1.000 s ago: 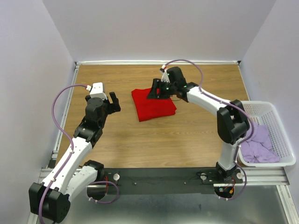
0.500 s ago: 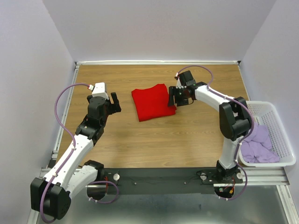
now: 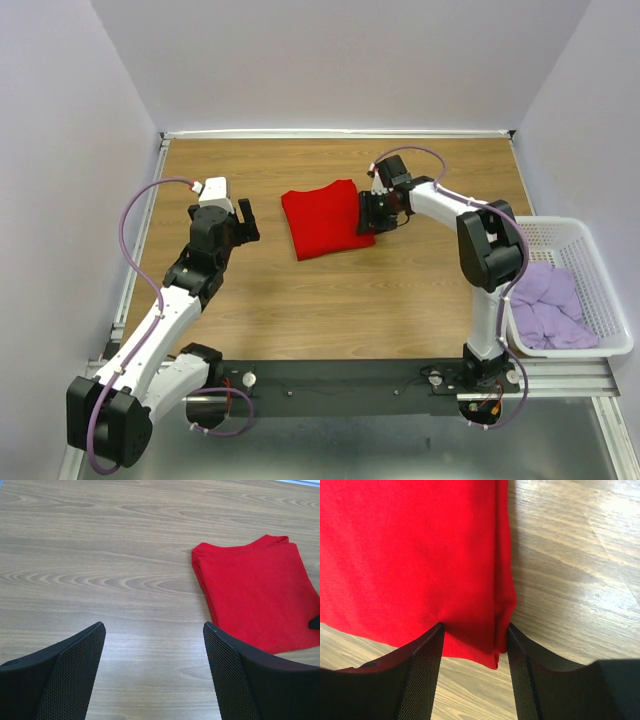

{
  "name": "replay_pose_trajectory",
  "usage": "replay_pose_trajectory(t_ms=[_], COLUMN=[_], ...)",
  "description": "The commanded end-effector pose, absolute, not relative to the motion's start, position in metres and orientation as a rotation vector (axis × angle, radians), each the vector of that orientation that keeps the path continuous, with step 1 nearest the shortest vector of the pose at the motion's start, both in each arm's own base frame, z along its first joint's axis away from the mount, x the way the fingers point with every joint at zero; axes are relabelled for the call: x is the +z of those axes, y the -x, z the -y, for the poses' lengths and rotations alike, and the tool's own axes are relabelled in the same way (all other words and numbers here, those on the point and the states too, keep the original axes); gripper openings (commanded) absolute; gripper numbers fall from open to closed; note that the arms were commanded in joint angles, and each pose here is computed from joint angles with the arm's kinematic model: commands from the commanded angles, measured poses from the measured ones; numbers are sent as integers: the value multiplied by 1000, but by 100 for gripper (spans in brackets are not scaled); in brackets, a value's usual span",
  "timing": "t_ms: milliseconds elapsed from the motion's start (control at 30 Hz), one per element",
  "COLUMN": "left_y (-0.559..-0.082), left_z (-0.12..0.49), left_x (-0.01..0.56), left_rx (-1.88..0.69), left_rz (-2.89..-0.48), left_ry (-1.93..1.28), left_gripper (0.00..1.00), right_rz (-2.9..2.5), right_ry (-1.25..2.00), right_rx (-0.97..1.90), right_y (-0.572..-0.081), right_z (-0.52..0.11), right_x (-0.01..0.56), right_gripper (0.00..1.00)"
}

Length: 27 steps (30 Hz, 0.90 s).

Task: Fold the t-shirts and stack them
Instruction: Neatly place the folded tshirt to the corner

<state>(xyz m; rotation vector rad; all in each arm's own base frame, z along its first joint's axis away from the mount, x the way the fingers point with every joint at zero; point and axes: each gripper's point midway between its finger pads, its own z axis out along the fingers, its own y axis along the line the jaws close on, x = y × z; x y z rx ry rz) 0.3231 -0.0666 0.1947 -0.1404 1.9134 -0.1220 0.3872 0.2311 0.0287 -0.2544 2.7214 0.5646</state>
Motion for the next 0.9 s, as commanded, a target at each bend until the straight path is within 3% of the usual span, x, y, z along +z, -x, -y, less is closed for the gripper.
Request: replay_pose_trajectory(t_ms=[0,333,600,867], left_y=[-325,-324,-324,-328], left_z=[66,71,60,60], left_x=[210,208,201,192], left_rx=[-136,-161,-94,-79], left_rz=[-1872,-1888,-1904,-1935], left_ry=[142,132,181,178], left_gripper=[86,87,86,86], right_rz=[-2752,-2699,-2736,-2766], right_ry=[284,216,265,286], right_rx=[561,336,511,471], right_y=[-384,-404,-391,-393], right_z=[-234,-209,-232,-233], right_x=[22,47,51,32], right_gripper=[59,61,62,60])
